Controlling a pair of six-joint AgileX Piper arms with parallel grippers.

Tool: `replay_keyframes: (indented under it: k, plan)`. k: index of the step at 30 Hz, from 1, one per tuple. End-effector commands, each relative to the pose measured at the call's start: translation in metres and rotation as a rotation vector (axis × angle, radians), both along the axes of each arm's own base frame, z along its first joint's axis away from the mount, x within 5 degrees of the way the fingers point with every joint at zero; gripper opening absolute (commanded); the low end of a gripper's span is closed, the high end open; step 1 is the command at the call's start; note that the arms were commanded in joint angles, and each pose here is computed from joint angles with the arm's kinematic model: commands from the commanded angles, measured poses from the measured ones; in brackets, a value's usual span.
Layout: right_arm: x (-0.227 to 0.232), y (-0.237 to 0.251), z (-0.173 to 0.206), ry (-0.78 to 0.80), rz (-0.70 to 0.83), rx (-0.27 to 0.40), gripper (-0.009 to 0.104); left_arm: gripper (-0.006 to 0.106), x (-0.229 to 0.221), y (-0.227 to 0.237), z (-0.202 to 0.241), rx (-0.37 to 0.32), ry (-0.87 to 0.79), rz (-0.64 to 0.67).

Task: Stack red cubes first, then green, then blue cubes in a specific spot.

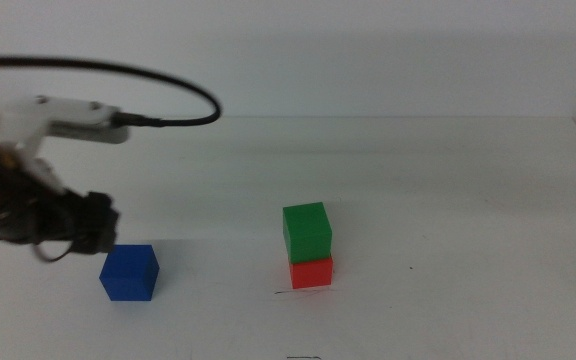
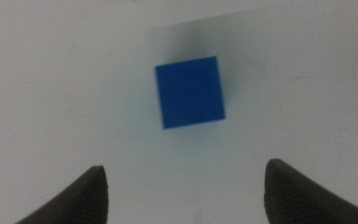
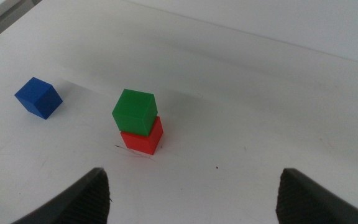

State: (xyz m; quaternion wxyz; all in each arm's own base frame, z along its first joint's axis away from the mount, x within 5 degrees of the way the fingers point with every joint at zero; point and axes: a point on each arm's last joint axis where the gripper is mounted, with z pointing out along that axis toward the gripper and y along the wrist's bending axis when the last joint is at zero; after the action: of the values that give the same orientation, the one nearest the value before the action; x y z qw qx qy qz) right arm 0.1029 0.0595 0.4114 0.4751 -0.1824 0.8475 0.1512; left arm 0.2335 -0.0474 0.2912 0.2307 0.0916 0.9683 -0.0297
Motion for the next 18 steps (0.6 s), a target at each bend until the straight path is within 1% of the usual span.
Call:
replay_keyframes:
  k: [1,5,9,12,18]
  plan:
    - [0.002,0.0,0.013,-0.088,-0.004,0.029,0.075,0.083,0.018,-0.01,0.007,-0.012,-0.008,0.018]
    - [0.002,0.0,0.013,-0.088,-0.004,0.029,0.075,0.083,0.046,-0.018,-0.008,0.007,0.08,0.014]
    - [0.002,0.0,0.013,-0.088,-0.004,0.029,0.075,0.083,0.068,-0.024,-0.028,0.017,0.122,0.015]
    - [0.002,0.0,0.013,-0.088,-0.004,0.029,0.075,0.083,0.078,-0.027,-0.041,0.011,0.159,0.019]
    - [0.002,0.0,0.013,-0.088,-0.004,0.029,0.075,0.083,0.091,-0.031,-0.067,0.02,0.21,0.022]
